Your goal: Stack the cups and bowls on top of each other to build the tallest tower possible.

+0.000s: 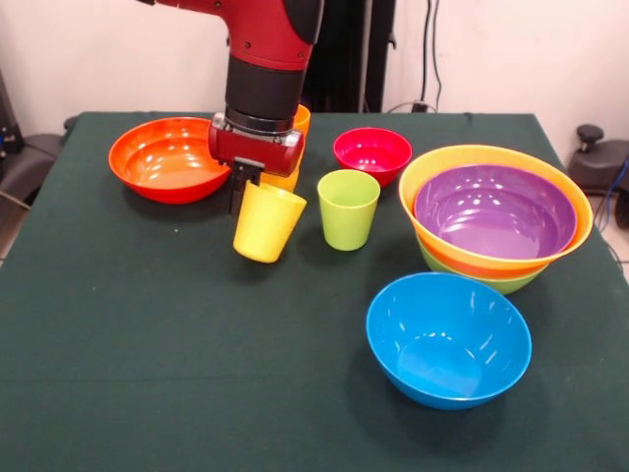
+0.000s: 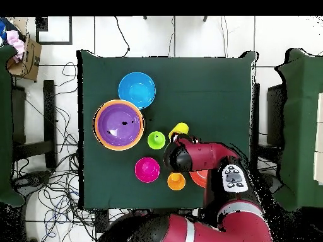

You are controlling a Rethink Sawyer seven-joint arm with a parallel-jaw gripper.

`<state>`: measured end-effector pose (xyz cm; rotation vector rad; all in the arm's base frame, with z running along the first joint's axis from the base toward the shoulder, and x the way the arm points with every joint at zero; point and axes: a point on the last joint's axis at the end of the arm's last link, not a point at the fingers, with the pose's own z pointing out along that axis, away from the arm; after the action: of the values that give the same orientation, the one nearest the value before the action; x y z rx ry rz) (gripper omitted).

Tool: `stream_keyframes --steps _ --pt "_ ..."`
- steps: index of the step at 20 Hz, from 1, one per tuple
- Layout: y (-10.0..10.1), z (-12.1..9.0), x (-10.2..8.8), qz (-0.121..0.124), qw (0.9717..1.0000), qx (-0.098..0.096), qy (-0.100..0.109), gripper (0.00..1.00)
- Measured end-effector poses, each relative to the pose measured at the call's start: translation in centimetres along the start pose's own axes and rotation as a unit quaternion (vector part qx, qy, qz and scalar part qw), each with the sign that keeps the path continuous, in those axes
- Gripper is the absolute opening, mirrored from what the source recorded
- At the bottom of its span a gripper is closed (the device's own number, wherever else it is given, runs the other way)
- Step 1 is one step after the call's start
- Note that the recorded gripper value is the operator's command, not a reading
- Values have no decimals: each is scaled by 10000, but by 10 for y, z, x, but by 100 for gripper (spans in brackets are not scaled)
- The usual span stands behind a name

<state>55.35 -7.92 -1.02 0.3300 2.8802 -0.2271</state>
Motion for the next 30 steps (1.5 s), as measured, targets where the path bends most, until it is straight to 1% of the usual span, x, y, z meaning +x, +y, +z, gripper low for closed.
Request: stream_keyframes --steps 8,15,18,19,22,23,25,26,27,30 --pt "0 -2 -2 2 10000 -3 -40 0" --pt "-2 -17 -22 80 9996 -73 -247 0" --pt "0 -31 -35 108 9990 -137 -405 0" --pt "3 -42 -42 101 9985 -176 -504 0" --pt "10 -56 -49 79 9979 -231 -604 0" --pt "13 -63 -51 82 9977 -256 -617 0" --pt "15 -67 -52 89 9977 -271 -618 0" --pt "18 -72 -53 99 9977 -293 -605 0" --pt "25 -82 -55 136 9977 -345 -569 0" --pt "32 -92 -56 206 9977 -404 -499 0"
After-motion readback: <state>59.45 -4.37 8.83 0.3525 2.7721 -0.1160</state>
